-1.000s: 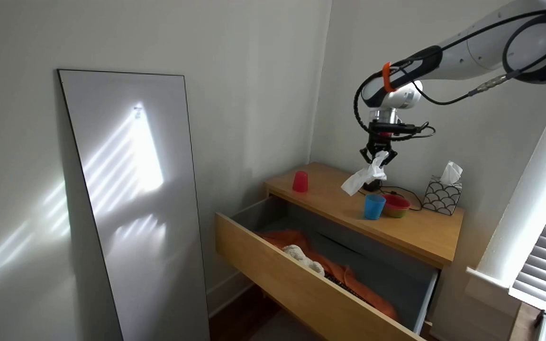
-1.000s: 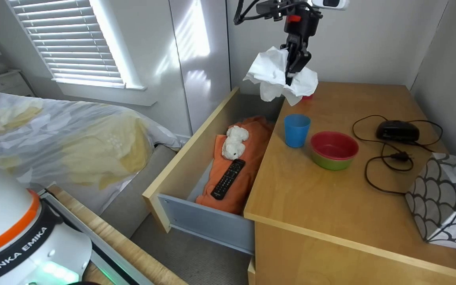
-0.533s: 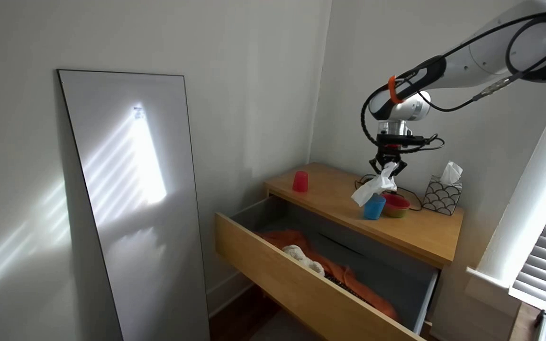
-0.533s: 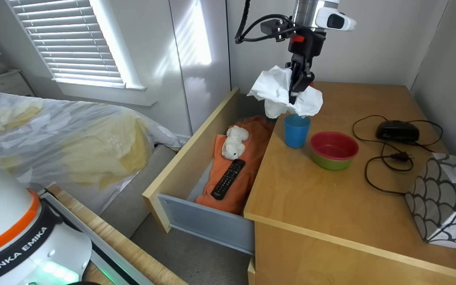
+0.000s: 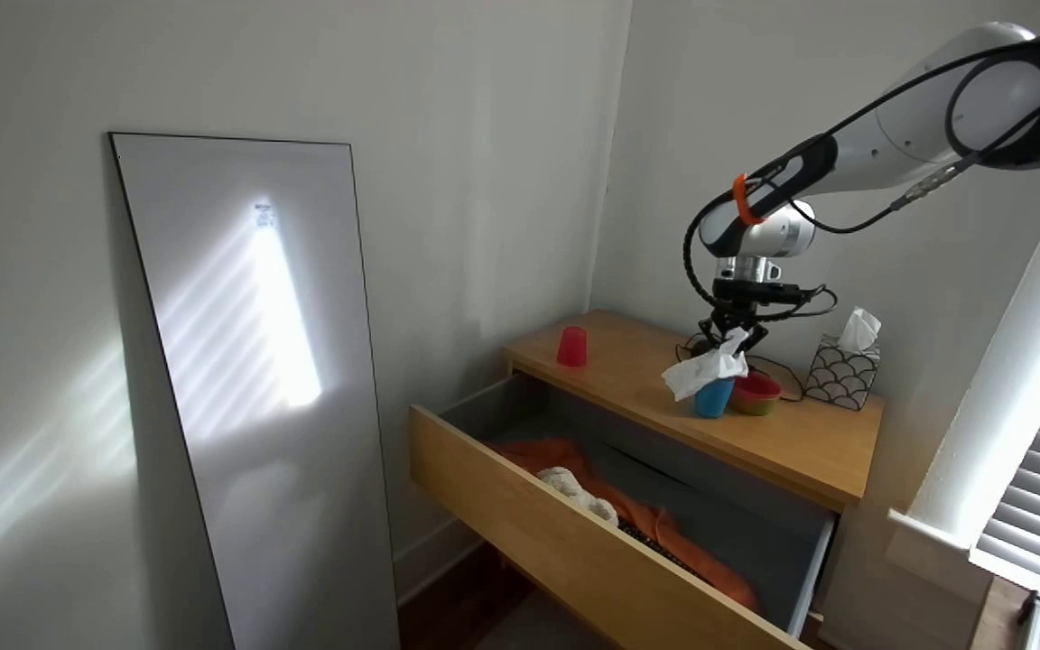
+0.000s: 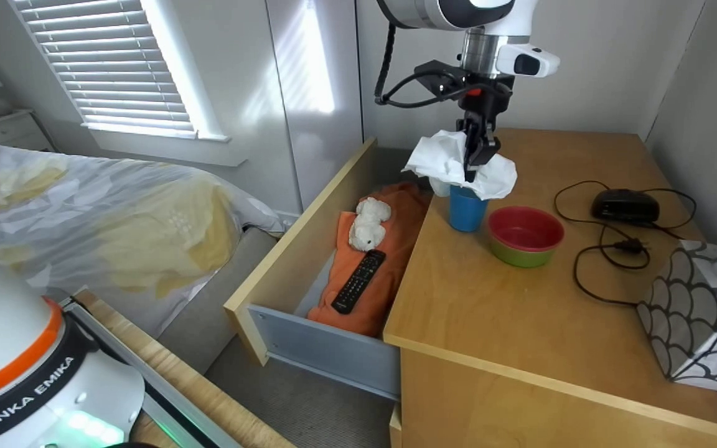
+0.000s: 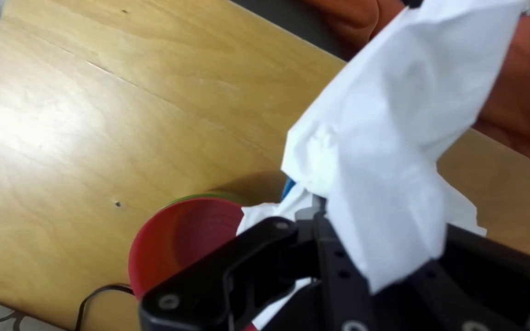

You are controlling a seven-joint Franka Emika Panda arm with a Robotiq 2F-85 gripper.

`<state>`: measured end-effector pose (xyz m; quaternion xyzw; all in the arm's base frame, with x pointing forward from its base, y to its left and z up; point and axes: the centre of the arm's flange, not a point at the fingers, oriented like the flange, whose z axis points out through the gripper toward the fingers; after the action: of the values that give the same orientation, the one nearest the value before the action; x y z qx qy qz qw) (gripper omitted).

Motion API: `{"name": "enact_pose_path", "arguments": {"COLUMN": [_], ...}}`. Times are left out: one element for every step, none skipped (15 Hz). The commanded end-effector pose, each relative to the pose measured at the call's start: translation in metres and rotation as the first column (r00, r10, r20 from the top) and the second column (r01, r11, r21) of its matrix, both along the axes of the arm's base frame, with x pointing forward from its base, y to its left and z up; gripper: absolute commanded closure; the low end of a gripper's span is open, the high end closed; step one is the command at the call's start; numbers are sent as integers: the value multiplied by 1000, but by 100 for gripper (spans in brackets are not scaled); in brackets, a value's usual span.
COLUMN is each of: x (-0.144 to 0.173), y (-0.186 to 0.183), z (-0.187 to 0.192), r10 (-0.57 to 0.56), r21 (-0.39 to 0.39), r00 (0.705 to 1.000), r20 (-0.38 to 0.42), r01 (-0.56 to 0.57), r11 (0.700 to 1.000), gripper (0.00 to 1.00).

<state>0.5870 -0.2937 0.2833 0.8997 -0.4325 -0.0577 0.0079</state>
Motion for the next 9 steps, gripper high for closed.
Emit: {"name": "enact_pose_path", "arguments": {"x": [2, 3, 3, 4, 6, 7, 8, 9, 10], "y": [0, 0, 0, -1, -1, -2, -3, -4, -5], "z": [-21, -25, -30, -33, -37, -39, -42, -43, -45], "r10": [1, 3, 10, 15, 22, 24, 27, 31, 35], "r21": [-9, -5, -10, -12, -15, -16, -18, -19, -21], "r00": [1000, 1000, 1000, 1000, 1000, 1000, 1000, 1000, 999], "r20": [-5, -7, -6, -5, 1, 1, 1, 2, 2], "r01": [-1, -3, -10, -15, -22, -24, -27, -31, -35], "r11": [1000, 1000, 1000, 1000, 1000, 1000, 999, 999, 999], "gripper": [99, 99, 99, 99, 99, 99, 99, 99, 99]}}
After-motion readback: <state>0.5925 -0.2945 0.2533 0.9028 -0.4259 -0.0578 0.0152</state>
